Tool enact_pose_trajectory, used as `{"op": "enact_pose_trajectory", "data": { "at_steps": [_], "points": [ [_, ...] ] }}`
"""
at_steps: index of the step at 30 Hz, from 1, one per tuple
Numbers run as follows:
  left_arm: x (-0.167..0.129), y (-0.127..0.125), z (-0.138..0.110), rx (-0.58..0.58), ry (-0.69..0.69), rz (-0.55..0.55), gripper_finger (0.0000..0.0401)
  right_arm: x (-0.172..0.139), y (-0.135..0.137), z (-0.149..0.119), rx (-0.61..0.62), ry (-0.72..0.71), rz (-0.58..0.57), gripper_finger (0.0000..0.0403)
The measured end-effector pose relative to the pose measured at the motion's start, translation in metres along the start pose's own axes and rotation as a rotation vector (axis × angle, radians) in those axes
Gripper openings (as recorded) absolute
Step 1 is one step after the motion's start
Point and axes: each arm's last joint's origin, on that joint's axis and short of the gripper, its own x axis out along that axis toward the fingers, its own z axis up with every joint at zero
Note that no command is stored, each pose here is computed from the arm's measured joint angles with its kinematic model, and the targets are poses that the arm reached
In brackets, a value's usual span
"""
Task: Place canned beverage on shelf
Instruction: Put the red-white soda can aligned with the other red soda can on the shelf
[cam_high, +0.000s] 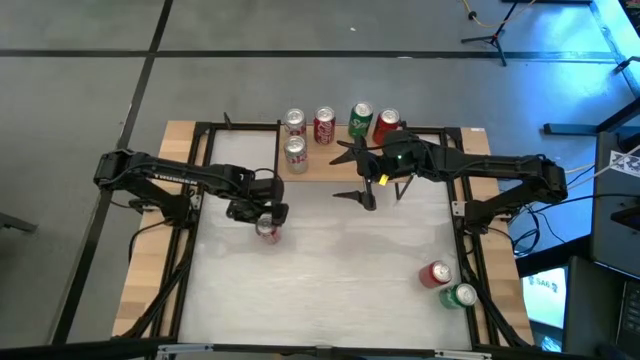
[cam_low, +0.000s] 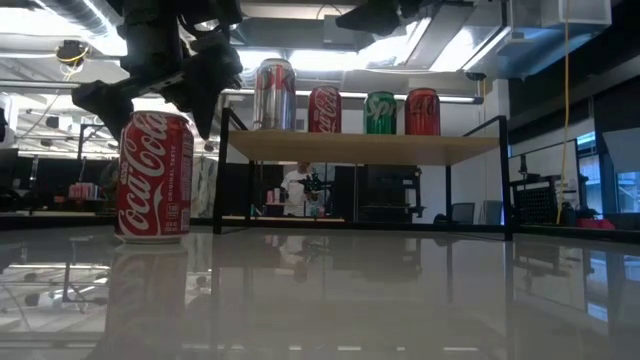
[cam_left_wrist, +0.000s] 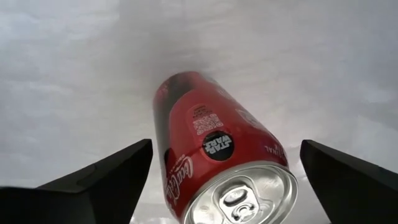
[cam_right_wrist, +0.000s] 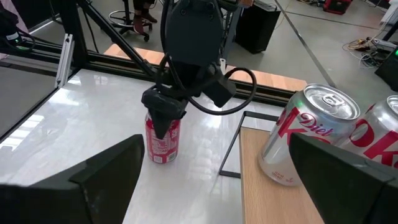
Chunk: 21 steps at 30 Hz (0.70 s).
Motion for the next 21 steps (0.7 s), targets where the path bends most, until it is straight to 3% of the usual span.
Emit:
{"op": "enact_pose_trajectory", "data": {
  "at_steps": [12,21],
  "points": [
    [-0.001,0.000,0.000,0.267,-0.023,0.001,0.0392,0.000,0.000,0.000,0.000,0.000,0.000,0.0395],
    [-0.023,0.005,-0.002,0.446,-0.119,-0.055,0.0392,0.000,0.001,-0.003,0.008,0.034,0.008,0.0395]
  ]
}}
